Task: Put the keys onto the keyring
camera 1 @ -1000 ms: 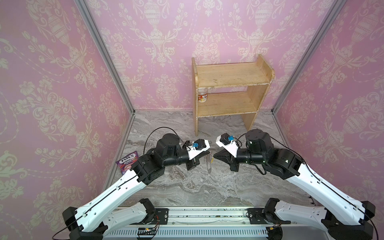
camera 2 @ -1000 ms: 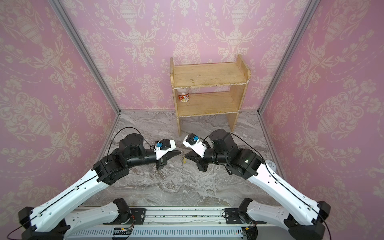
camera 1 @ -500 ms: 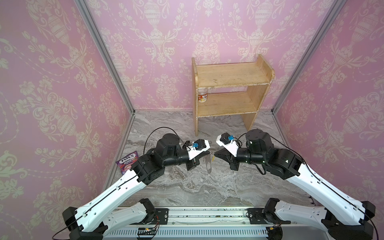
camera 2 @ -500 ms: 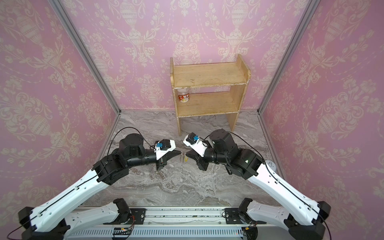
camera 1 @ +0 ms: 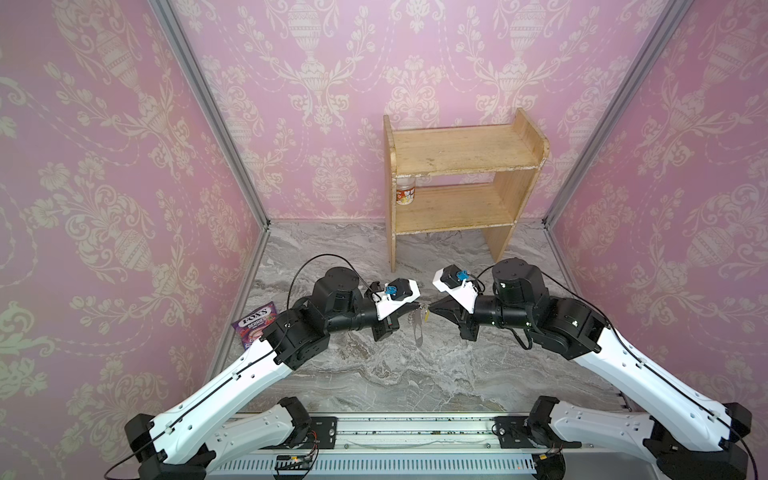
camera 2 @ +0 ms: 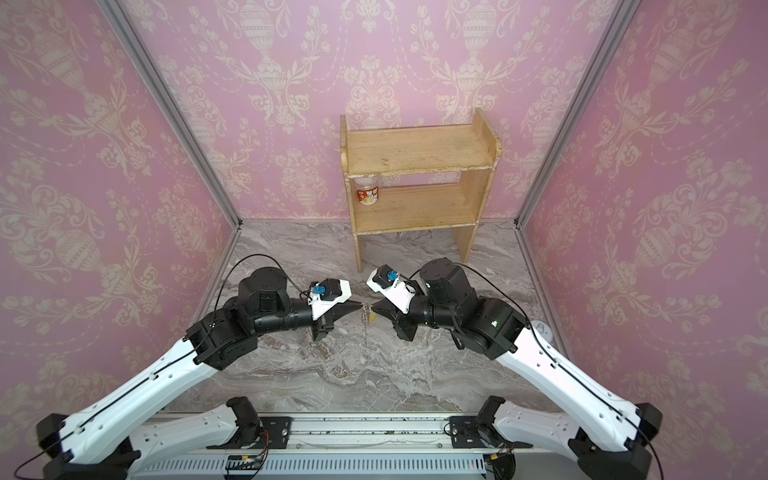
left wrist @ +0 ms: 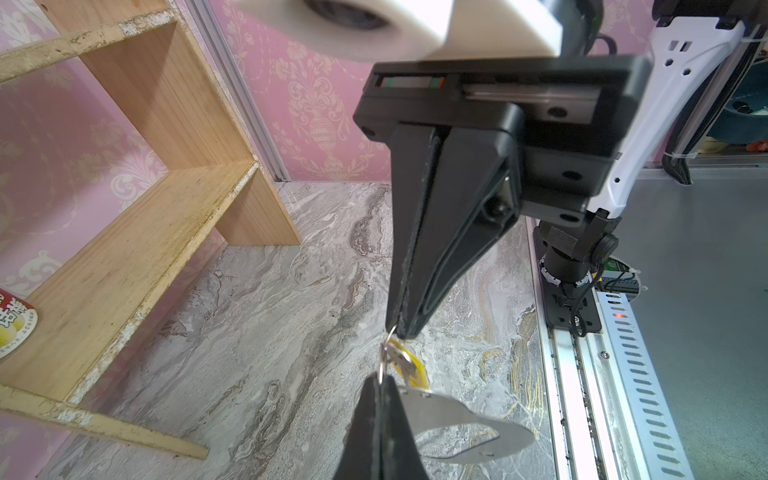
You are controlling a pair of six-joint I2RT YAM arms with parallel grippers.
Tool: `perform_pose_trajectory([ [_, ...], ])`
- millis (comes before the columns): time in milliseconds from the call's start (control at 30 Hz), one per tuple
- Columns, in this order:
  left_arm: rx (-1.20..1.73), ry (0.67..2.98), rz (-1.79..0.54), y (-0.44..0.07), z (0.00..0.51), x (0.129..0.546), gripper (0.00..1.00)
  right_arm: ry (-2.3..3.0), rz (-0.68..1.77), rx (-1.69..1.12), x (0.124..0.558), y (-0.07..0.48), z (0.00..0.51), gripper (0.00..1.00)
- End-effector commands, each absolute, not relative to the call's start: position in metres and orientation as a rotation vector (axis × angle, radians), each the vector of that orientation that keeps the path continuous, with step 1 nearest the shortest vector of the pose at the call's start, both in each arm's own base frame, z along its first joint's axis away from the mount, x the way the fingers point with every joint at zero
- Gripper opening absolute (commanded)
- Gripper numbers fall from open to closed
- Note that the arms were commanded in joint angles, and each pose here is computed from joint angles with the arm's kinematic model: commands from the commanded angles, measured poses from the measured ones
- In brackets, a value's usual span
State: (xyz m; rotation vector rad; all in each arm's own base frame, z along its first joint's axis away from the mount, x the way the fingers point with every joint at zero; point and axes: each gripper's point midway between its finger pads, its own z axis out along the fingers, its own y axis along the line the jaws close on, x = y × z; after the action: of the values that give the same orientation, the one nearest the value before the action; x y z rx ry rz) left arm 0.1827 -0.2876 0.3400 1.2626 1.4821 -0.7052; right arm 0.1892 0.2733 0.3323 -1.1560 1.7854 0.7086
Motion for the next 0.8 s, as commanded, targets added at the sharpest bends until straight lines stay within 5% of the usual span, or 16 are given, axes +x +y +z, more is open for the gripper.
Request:
perform_pose_trajectory([
  [0,1.272,1.435,-0.735,-0.2882,0.3553,0.1749,0.00,1.708,0.724,-1.163,0.1835,0.2737,0.3503,0.00],
  [767,1.303,1.451,-0.760,-0.2907,0.3506,0.1714,0.00,1.670,0.728,-1.180,0.1816,0.2748,0.3584,0.00],
])
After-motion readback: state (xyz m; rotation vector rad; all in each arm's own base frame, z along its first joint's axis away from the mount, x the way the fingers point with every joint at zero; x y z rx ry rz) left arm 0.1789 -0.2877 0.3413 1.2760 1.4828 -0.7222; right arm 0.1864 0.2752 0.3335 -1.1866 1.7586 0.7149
